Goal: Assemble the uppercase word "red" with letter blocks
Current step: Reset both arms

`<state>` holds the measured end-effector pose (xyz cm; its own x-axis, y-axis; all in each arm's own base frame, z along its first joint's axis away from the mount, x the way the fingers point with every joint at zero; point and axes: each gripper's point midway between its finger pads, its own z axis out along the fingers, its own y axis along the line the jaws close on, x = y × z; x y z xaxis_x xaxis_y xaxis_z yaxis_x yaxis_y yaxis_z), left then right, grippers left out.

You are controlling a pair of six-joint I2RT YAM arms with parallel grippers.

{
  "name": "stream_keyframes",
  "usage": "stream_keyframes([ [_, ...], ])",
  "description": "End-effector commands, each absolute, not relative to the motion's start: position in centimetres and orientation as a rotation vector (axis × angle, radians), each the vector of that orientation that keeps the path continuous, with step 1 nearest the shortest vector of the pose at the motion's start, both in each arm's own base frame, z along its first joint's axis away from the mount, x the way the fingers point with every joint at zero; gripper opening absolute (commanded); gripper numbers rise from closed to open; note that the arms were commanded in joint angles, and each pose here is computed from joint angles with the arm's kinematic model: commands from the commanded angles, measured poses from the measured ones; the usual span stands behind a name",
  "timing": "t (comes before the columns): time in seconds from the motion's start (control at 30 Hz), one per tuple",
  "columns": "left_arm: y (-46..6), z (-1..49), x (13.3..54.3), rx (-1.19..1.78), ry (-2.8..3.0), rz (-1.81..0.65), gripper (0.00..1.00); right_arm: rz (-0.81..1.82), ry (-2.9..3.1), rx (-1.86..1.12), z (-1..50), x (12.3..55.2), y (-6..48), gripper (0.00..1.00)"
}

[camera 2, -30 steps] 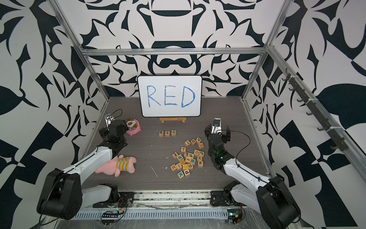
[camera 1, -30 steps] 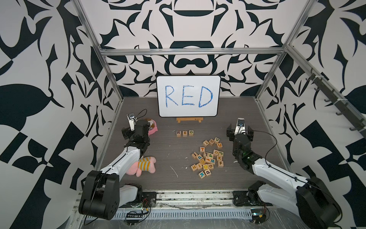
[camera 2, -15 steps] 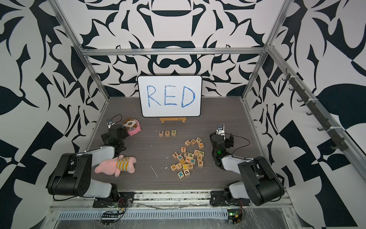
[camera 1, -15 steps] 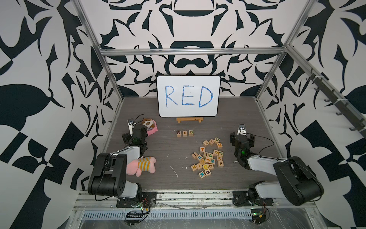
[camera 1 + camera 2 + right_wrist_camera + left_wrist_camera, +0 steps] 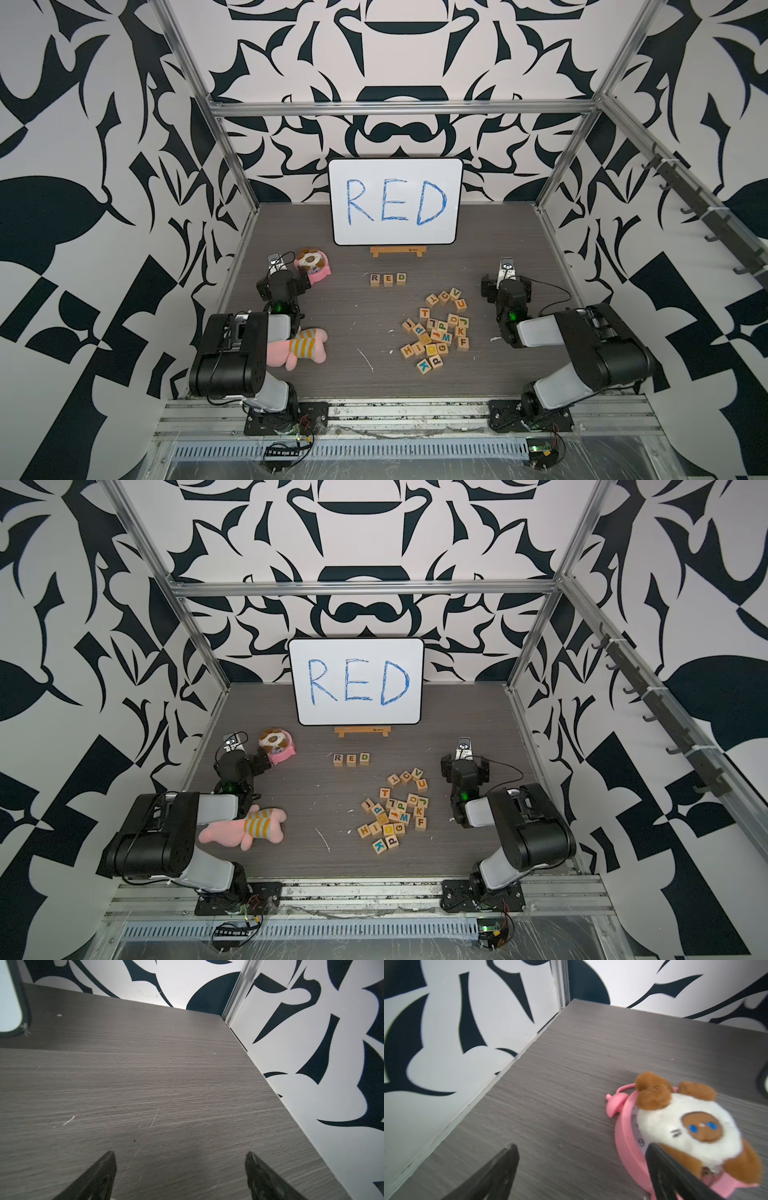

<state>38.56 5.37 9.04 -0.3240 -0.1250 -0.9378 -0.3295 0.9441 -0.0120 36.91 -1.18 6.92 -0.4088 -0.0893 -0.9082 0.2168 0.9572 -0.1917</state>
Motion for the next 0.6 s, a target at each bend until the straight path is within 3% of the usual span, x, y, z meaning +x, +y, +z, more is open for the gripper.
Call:
stream_keyframes([
  [0.0, 4.85, 9.31, 38.80, -0.292, 1.873, 0.170, 0.99, -0.249, 1.910, 0.097, 8.48, 38.17, -0.42, 0.96],
  [0.1, 4.89, 9.10, 38.78, -0.298, 1.881, 0.162, 0.99, -0.248, 1.923, 0.114, 8.40, 38.23, -0.62, 1.00],
  [0.57, 5.01, 9.14, 38.72, -0.310, 1.883, 0.164, 0.99, -0.260, 1.917, 0.133, 8.47, 38.08, -1.04, 0.99],
])
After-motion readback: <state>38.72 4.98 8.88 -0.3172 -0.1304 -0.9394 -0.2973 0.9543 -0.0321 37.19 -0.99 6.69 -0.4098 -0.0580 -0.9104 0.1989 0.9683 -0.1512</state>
